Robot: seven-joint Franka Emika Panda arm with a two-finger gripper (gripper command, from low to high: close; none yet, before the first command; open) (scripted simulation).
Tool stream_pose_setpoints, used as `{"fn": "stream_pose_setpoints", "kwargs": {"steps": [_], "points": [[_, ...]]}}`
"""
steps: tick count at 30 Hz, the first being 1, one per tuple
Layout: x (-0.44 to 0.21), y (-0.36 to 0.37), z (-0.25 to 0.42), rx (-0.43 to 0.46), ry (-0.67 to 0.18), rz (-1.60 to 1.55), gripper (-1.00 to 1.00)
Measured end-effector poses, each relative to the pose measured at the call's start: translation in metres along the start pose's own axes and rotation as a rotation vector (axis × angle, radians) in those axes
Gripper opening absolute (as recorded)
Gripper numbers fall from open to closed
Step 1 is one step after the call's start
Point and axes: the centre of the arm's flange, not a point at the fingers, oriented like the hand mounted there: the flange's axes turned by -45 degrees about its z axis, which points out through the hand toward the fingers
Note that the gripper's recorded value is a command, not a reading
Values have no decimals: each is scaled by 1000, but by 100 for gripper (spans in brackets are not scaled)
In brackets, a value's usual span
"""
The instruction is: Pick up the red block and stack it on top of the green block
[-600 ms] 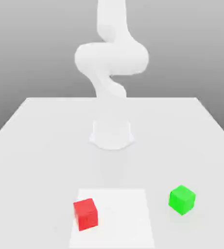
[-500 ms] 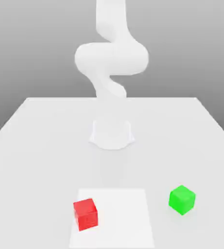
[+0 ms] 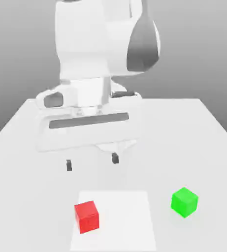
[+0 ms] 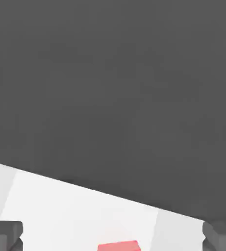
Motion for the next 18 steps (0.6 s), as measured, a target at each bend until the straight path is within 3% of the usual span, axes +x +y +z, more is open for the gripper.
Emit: {"fn": "stream_pose_setpoints", "kwargs": {"steps": [4, 9, 10, 18], "points": [[-36, 3, 66, 5, -120, -55, 0], [-49, 3, 125, 5, -143, -70, 0], [-52, 3, 134, 6, -144, -69, -100], [-51, 3, 129, 6, -145, -70, -100]]}}
